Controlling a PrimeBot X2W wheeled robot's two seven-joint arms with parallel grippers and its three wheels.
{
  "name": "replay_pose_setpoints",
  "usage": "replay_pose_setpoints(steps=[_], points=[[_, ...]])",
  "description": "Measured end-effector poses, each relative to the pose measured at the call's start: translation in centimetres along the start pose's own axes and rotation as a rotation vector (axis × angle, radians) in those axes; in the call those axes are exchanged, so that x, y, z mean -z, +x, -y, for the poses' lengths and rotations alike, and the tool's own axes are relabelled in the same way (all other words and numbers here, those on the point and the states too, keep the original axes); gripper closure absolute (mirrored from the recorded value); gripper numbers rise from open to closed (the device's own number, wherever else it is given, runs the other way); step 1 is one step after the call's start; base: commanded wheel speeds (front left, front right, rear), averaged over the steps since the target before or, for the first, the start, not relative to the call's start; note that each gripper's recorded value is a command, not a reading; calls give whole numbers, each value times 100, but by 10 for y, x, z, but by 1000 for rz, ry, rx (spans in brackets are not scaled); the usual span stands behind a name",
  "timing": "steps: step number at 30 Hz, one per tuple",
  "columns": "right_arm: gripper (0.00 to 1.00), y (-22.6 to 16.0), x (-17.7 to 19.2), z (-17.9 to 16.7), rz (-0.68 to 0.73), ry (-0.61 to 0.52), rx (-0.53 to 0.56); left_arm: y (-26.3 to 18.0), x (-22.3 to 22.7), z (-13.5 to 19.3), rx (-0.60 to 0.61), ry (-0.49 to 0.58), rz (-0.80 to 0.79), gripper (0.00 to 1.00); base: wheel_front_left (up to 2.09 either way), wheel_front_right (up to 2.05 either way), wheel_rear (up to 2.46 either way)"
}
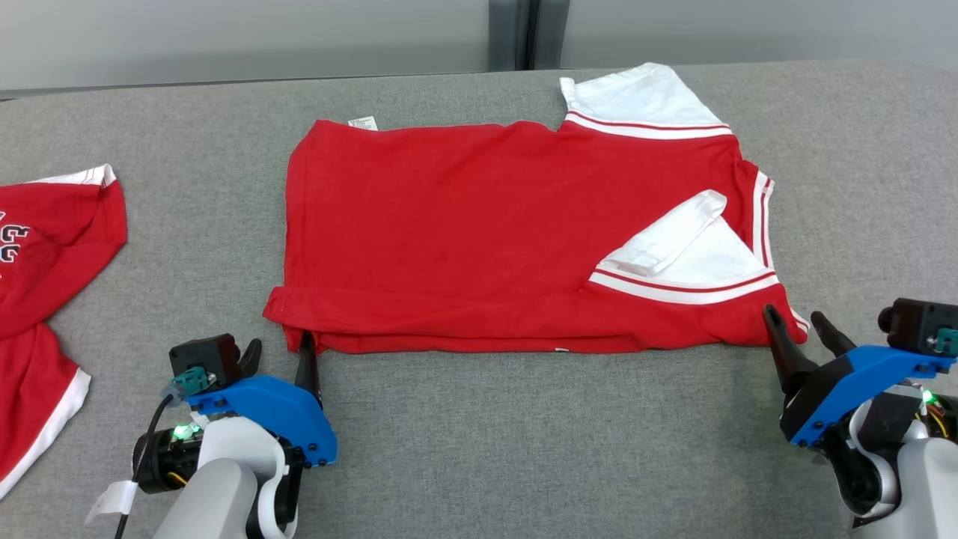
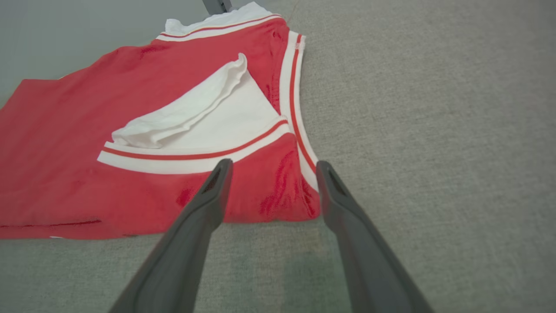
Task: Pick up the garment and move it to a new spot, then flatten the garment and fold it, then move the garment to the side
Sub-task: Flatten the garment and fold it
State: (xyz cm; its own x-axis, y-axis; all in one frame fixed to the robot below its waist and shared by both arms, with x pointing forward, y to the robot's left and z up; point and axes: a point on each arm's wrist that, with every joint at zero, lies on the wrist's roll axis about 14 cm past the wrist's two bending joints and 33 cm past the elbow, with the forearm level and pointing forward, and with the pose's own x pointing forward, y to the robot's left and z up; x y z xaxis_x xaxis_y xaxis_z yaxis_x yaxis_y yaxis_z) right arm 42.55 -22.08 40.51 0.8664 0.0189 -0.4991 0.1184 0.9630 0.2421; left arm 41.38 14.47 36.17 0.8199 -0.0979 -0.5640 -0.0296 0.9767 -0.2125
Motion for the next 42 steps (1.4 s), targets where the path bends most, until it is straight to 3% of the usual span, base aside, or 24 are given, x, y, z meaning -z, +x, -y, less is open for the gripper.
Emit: replay_pose_setpoints(steps=[16, 17, 18, 19, 20, 28, 34, 42], points=[[0, 18, 31, 15, -139, -70, 80, 15, 7, 8, 31, 17, -53, 0, 0, 0, 0], [0, 19, 33, 15, -152, -69, 81, 16, 8, 10, 42, 19, -63, 16, 0, 0, 0], [31, 20, 34, 15, -159, -71, 80, 16, 9, 12, 57, 27, -67, 62, 0, 0, 0], [87, 20, 34, 15, -162, -70, 79, 17, 10, 15, 73, 29, -78, 100, 0, 0, 0], [100, 21, 35, 14, -169, -70, 78, 17, 12, 18, 90, 28, -90, 100, 0, 0, 0], [100, 15, 25, 12, -125, -31, 71, 6, 6, 16, 95, -6, -48, 100, 0, 0, 0], [100, -15, 16, 11, -79, 3, 57, -25, 11, -1, 80, 1, -38, 100, 0, 0, 0], [100, -58, 33, 22, -105, 62, 58, -59, 27, -6, 74, 9, -83, 100, 0, 0, 0]])
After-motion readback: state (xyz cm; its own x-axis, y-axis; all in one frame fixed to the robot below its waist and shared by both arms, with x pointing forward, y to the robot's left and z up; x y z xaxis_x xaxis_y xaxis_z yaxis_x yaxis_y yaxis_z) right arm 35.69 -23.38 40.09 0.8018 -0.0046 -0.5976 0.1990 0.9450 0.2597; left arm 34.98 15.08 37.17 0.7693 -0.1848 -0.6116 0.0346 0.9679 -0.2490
